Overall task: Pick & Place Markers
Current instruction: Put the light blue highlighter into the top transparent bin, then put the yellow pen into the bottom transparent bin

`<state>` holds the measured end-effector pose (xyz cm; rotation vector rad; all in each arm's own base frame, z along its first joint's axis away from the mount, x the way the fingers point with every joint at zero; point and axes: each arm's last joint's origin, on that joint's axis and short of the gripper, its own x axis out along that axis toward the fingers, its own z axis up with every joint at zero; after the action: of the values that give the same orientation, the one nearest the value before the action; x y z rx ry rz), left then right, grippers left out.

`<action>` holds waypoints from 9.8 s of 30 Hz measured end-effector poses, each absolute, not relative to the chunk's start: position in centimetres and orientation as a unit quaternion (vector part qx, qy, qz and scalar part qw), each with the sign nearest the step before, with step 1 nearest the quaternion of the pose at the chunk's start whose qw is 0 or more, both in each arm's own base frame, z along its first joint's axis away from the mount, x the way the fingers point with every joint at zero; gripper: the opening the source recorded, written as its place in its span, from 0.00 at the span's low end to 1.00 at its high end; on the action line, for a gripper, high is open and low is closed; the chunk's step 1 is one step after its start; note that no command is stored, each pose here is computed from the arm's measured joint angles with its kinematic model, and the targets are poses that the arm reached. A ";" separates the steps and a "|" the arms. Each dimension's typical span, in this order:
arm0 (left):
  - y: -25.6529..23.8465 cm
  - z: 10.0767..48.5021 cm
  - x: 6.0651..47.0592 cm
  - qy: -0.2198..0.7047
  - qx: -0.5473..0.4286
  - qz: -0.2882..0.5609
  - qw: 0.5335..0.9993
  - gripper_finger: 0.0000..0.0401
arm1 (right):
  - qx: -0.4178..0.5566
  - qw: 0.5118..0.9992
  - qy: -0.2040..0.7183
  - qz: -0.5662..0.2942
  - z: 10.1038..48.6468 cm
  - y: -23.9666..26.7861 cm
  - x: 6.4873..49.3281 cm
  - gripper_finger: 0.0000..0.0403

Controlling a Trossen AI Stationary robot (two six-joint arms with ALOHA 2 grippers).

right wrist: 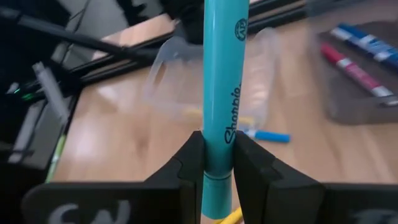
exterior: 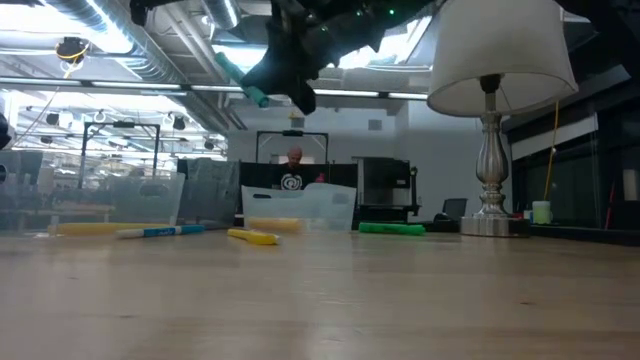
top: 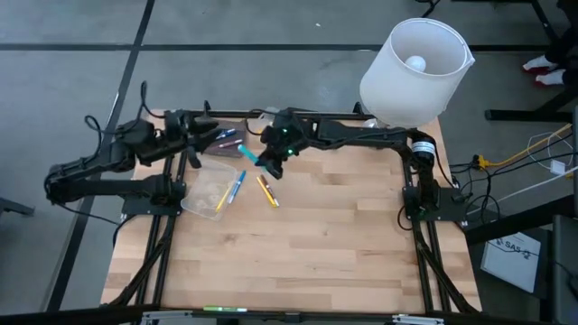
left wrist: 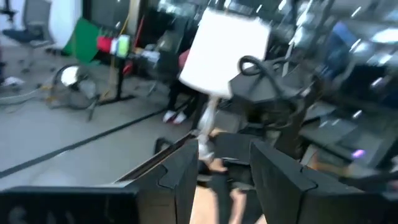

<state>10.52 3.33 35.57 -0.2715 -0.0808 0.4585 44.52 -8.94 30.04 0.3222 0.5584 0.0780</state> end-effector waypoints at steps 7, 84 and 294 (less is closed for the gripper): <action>3.1 33.5 9.8 -0.101 -0.185 0.205 0.956 0.35 | 0.166 0.953 0.251 -0.030 31.4 -9.4 44.7 0.15; 3.7 28.2 14.1 -0.083 -0.279 0.130 0.948 0.15 | 0.214 0.966 0.138 0.039 33.8 -5.2 46.3 0.41; 4.6 32.3 22.6 0.335 -0.024 0.107 0.936 0.15 | 0.141 0.872 0.469 0.011 28.3 -1.3 42.8 0.42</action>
<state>22.60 4.60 32.28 -0.0482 0.6836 0.2181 42.77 -1.33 28.30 0.2957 0.9799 0.0220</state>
